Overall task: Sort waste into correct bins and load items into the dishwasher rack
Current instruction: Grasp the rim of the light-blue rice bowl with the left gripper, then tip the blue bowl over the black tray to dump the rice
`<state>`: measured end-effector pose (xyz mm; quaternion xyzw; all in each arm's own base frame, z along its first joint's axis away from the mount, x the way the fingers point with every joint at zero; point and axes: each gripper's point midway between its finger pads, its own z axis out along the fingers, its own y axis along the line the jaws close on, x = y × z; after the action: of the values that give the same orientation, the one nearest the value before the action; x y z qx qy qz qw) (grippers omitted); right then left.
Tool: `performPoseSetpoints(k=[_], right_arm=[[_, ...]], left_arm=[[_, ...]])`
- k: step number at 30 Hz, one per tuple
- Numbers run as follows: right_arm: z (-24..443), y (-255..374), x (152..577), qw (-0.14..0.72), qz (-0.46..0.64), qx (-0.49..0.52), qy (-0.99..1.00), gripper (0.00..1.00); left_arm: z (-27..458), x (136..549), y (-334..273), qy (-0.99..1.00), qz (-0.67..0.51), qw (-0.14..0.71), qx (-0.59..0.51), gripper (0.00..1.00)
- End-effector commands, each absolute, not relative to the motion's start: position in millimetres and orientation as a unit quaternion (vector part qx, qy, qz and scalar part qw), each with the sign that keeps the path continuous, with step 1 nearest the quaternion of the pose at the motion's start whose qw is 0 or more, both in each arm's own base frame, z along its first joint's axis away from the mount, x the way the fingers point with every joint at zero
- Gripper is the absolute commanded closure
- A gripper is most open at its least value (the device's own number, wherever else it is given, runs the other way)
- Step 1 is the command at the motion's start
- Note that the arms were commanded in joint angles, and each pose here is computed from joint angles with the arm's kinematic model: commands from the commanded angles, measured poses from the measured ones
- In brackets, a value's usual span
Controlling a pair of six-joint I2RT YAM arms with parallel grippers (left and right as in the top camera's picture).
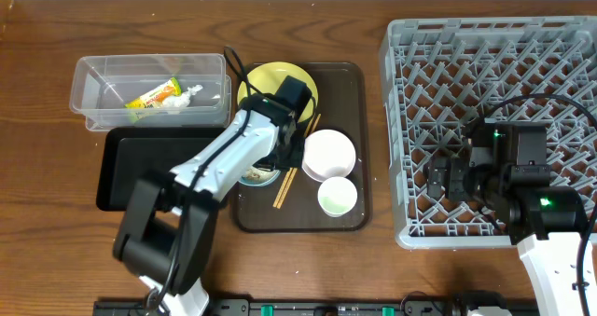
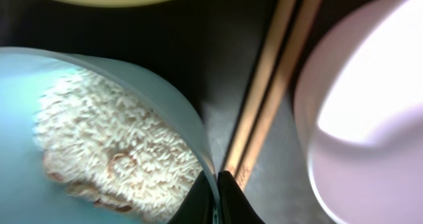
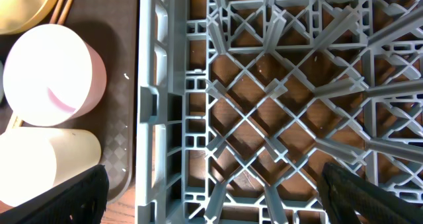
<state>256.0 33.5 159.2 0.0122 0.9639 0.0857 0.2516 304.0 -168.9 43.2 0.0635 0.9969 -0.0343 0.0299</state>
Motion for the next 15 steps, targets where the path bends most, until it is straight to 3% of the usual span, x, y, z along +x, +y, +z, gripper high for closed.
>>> performPoseSetpoints(k=[1, 9, 15], right_arm=[[166.9, 33.4, 259.0, 0.261, 0.088, 0.013, 0.961, 0.01], [166.6, 33.3, 258.6, 0.26, 0.088, 0.014, 0.961, 0.01], [166.6, 33.3, 258.5, 0.26, 0.088, 0.014, 0.961, 0.01]], left_arm=[[78.2, 303.1, -175.8, 0.994, -0.064, 0.063, 0.062, 0.94], [128.3, 306.2, -147.8, 0.989, -0.085, 0.116, 0.024, 0.94], [135.2, 309.2, -104.3, 0.986, -0.124, 0.092, -0.056, 0.94]])
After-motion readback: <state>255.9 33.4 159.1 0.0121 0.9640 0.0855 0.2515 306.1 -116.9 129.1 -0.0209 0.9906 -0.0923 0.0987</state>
